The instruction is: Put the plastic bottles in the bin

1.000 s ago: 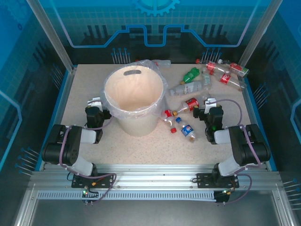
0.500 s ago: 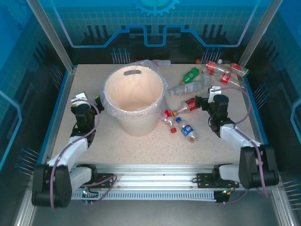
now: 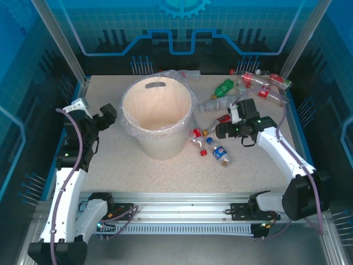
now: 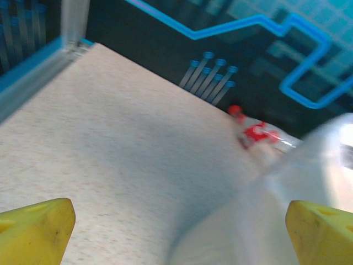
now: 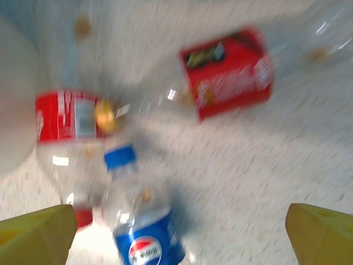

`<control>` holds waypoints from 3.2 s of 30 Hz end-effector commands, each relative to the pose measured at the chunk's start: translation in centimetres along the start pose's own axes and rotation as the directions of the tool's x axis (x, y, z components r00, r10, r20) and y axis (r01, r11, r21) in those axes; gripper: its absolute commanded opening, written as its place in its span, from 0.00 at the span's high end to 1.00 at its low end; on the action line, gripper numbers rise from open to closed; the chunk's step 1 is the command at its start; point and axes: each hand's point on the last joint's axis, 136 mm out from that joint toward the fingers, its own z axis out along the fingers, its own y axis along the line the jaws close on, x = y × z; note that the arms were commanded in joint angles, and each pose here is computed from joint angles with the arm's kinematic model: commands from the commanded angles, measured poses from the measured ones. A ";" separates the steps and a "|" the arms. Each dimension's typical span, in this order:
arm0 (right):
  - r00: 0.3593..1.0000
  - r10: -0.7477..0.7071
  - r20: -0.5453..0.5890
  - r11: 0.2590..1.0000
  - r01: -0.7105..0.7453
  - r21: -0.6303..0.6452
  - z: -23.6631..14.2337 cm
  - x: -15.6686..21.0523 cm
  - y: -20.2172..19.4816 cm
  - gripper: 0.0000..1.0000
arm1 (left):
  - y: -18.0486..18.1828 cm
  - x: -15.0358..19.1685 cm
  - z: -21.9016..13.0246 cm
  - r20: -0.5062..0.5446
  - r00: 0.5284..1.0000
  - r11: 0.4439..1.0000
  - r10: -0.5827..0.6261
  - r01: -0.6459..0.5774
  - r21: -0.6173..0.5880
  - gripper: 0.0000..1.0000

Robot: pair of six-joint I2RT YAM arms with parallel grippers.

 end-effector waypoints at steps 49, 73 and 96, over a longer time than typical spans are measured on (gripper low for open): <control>0.996 -0.079 -0.030 0.995 0.078 -0.055 -5.6 0.2 4.1 0.61 | -7.6 4.1 4.9 -0.352 0.886 0.953 0.302 -0.273 0.132 0.59; 0.800 -0.392 0.454 0.790 0.546 -0.280 -14.3 -15.1 27.8 0.63 | -8.6 5.1 6.1 -0.393 0.864 0.949 0.316 -0.285 0.138 0.79; 0.836 -0.546 0.045 0.798 0.536 -0.274 5.6 -7.0 29.2 0.55 | -9.0 5.0 6.6 -0.371 0.872 0.947 0.321 -0.291 0.135 0.82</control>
